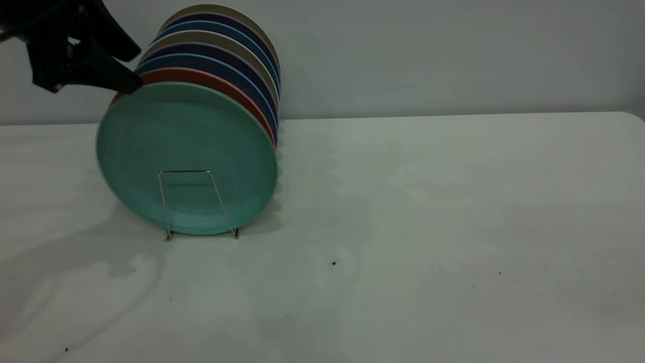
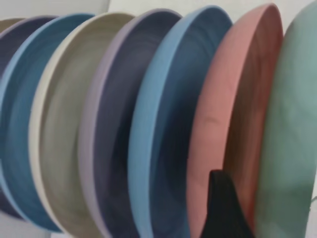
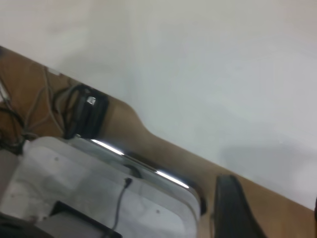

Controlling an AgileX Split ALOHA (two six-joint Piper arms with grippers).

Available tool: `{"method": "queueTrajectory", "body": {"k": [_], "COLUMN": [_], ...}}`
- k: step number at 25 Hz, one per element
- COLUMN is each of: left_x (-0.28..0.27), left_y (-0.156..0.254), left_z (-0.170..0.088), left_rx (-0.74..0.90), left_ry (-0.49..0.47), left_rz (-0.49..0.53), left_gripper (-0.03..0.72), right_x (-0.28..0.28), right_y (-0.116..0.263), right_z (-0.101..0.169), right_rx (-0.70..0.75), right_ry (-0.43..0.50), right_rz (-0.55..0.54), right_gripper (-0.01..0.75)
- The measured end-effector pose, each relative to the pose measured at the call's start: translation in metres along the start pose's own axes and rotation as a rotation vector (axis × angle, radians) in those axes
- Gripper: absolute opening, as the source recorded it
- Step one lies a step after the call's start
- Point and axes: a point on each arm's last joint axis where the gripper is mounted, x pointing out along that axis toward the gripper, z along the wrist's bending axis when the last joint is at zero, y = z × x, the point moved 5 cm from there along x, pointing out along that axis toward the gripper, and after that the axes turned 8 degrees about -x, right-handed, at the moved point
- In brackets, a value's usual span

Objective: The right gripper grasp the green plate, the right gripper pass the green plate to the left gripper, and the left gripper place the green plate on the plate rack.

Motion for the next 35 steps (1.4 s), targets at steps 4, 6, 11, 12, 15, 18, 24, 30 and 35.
{"method": "queueTrajectory", "body": {"k": [4, 6, 11, 12, 15, 18, 24, 30, 35], "left_x": [-0.022, -0.041, -0.108, -0.12, -0.162, -0.196, -0.235, -0.233, -0.219], "left_y": [-0.016, -0.029, -0.07, -0.076, -0.091, -0.096, -0.074, -0.031, 0.008], "left_z": [0.001, 0.003, -0.003, -0.007, -0.028, -0.054, -0.11, -0.158, -0.214], "left_rx": [-0.031, -0.037, -0.151, -0.177, -0.3, -0.428, -0.742, -0.974, -1.08], "left_ry": [-0.032, -0.071, -0.185, -0.194, -0.208, -0.199, -0.164, -0.192, -0.191], "left_rz": [-0.026, -0.047, -0.134, -0.143, -0.161, -0.129, 0.081, 0.237, 0.3], "left_gripper": [0.511, 0.513, 0.513, 0.513, 0.513, 0.513, 0.513, 0.513, 0.513], "right_x": [0.0, 0.0, 0.001, 0.004, 0.013, 0.006, -0.01, -0.023, -0.033], "right_y": [0.004, 0.007, 0.025, 0.032, 0.05, 0.054, 0.062, 0.074, 0.082], "right_z": [-0.005, -0.008, -0.01, -0.01, -0.008, -0.005, -0.008, -0.012, -0.006], "right_rx": [-0.01, -0.003, 0.019, 0.025, 0.039, 0.035, 0.126, 0.167, 0.143], "right_ry": [0.037, 0.056, 0.119, 0.132, 0.17, 0.225, 0.341, 0.431, 0.452], "right_rz": [0.026, 0.048, 0.075, 0.073, 0.03, -0.057, -0.17, -0.267, -0.382], "right_gripper": [0.415, 0.415, 0.415, 0.415, 0.415, 0.415, 0.413, 0.411, 0.405]}}
